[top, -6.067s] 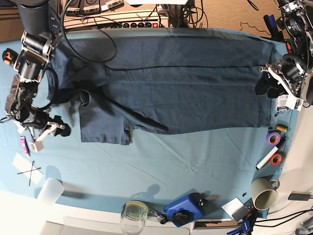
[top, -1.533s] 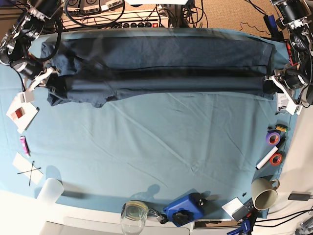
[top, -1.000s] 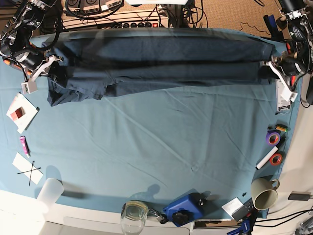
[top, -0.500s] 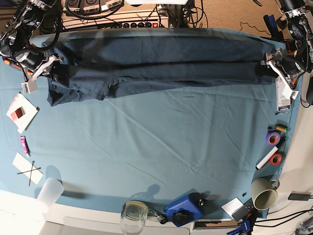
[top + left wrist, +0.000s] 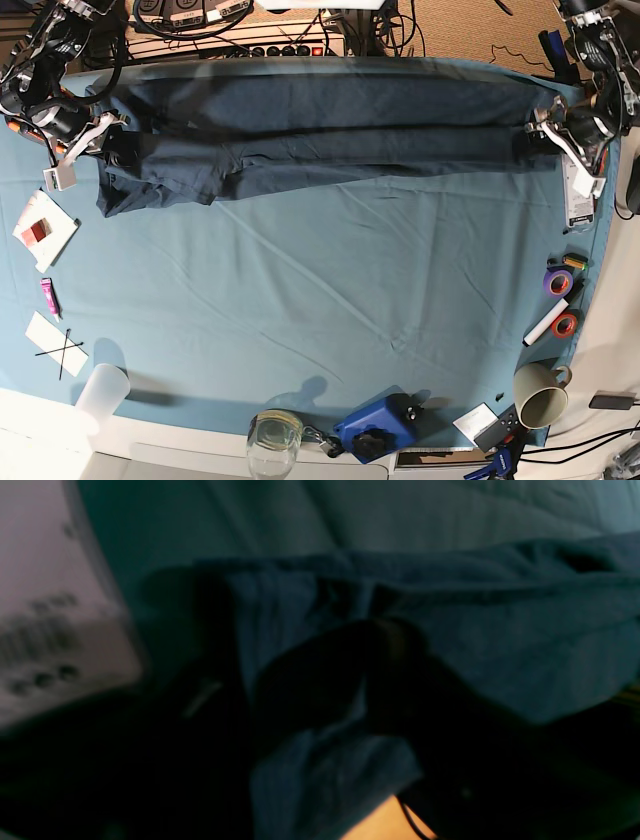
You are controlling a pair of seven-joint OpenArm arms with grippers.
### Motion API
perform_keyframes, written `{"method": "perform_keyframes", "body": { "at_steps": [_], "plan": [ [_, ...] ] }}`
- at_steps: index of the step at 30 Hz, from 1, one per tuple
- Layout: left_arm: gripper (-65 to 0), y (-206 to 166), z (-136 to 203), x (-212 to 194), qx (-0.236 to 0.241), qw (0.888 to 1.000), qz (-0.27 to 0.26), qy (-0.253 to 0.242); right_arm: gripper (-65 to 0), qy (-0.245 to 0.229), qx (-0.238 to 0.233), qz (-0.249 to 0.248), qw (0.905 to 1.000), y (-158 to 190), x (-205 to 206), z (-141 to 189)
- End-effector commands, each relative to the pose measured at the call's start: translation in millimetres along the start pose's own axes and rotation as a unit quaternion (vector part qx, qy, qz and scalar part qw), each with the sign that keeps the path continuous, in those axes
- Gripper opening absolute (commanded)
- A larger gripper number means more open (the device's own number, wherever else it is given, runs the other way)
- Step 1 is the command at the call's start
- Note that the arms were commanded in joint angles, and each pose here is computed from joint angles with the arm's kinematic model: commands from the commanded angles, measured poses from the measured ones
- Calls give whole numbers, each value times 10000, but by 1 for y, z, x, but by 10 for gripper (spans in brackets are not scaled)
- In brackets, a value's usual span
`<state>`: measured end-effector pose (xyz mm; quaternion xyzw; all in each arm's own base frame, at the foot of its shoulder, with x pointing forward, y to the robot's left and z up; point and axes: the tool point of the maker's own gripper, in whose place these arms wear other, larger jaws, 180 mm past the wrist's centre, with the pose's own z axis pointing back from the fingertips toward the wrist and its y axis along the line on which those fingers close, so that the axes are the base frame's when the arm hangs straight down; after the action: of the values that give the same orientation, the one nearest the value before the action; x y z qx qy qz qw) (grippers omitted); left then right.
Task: Fold the T-shirt properly
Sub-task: 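Lay the hem onto the folded collar edge with both grippers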
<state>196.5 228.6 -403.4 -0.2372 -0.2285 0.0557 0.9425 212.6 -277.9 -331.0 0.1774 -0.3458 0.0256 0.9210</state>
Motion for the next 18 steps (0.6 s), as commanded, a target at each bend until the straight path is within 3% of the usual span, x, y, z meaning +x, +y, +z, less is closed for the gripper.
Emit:
{"method": "perform_keyframes", "body": {
  "at_steps": [1, 6, 12, 18],
  "plan": [
    [-439, 3, -2, -34, 75, 9974, 91, 708, -534, -190, -13, 151, 9997, 0, 14, 6],
    [-650, -9, -3, -24, -250, 9985, 142, 458, -534, -195, -9, 149, 9997, 0, 14, 6],
    [-650, -14, -1, -5, -255, 9995, 7, 165, -534, -195, -9, 151, 9997, 0, 14, 6],
    [-650, -30, 8, 30, -254, 9981, -492, -258, -534, -195, -9, 149, 9997, 0, 14, 6]
  ]
}}
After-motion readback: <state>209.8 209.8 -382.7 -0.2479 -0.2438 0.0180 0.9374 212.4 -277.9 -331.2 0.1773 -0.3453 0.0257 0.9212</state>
